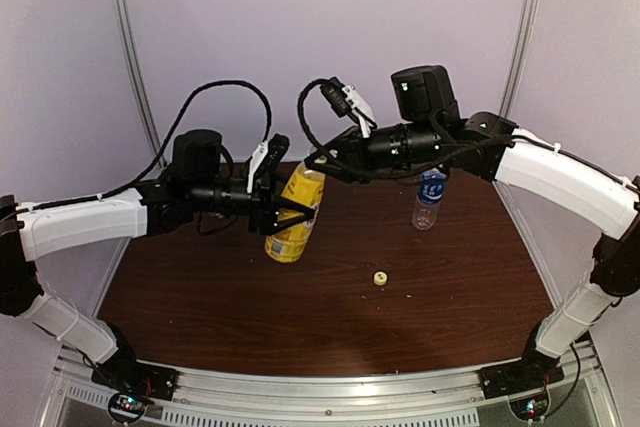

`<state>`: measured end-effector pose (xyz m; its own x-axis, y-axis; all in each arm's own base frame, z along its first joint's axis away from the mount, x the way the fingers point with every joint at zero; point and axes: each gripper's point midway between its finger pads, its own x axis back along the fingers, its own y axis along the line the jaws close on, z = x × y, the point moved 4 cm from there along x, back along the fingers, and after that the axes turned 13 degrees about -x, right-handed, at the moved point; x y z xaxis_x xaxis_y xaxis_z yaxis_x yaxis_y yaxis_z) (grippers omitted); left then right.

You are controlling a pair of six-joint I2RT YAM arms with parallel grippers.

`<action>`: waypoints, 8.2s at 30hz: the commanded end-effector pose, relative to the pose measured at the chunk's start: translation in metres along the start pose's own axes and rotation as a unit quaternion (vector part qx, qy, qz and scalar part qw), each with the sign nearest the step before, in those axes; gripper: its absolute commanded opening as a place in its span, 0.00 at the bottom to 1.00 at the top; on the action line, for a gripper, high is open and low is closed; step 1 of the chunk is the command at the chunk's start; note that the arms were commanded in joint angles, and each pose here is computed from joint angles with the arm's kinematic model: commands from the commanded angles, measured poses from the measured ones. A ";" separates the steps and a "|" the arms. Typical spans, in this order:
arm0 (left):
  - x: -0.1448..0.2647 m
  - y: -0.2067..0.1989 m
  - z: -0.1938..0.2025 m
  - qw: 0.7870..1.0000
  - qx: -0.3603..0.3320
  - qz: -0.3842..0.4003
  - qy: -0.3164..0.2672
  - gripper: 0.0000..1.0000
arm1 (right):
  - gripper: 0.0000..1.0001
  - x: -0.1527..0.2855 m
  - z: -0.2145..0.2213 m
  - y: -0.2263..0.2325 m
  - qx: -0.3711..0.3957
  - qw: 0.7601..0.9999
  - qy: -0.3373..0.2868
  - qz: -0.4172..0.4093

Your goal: Unscrew the bottle caps

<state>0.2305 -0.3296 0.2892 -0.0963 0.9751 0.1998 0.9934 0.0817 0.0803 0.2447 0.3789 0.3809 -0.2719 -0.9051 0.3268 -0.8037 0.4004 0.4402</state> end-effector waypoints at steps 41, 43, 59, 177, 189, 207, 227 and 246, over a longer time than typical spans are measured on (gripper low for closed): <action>0.046 0.097 0.000 0.975 0.124 -0.181 0.034 0.98 | 0.00 -0.055 0.050 -0.181 -0.030 0.952 -0.005 0.306; 0.048 0.098 0.000 0.974 0.122 -0.187 0.036 0.98 | 0.01 -0.055 0.052 -0.181 -0.032 0.952 -0.003 0.306; 0.061 0.105 0.000 0.963 0.120 -0.237 0.045 0.98 | 0.48 -0.048 0.056 -0.178 -0.038 0.951 0.005 0.307; -0.004 -0.073 -0.024 0.984 -0.079 -0.140 0.079 0.87 | 0.06 0.070 0.036 -0.008 -0.083 0.993 0.077 0.024; -0.020 -0.055 -0.014 0.977 -0.058 -0.189 0.085 0.86 | 0.05 0.055 0.031 0.005 -0.085 0.993 0.081 -0.026; -0.035 -0.055 -0.021 0.981 -0.075 -0.173 0.045 0.64 | 0.05 0.042 0.031 0.008 -0.096 0.990 0.094 -0.051; -0.021 -0.062 -0.018 0.984 -0.023 -0.167 -0.048 0.30 | 0.80 0.063 0.005 0.013 -0.089 0.994 -0.044 -0.042; -0.019 -0.070 -0.020 0.985 0.013 -0.140 -0.096 0.28 | 0.49 0.041 0.006 0.028 -0.077 0.994 -0.063 -0.037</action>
<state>0.1628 -0.3615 0.2819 -0.3677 0.9277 0.0641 0.9279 0.3616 0.0907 0.2075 0.3494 0.3862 -0.2684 -0.9370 0.2238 -0.7232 0.3494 0.5957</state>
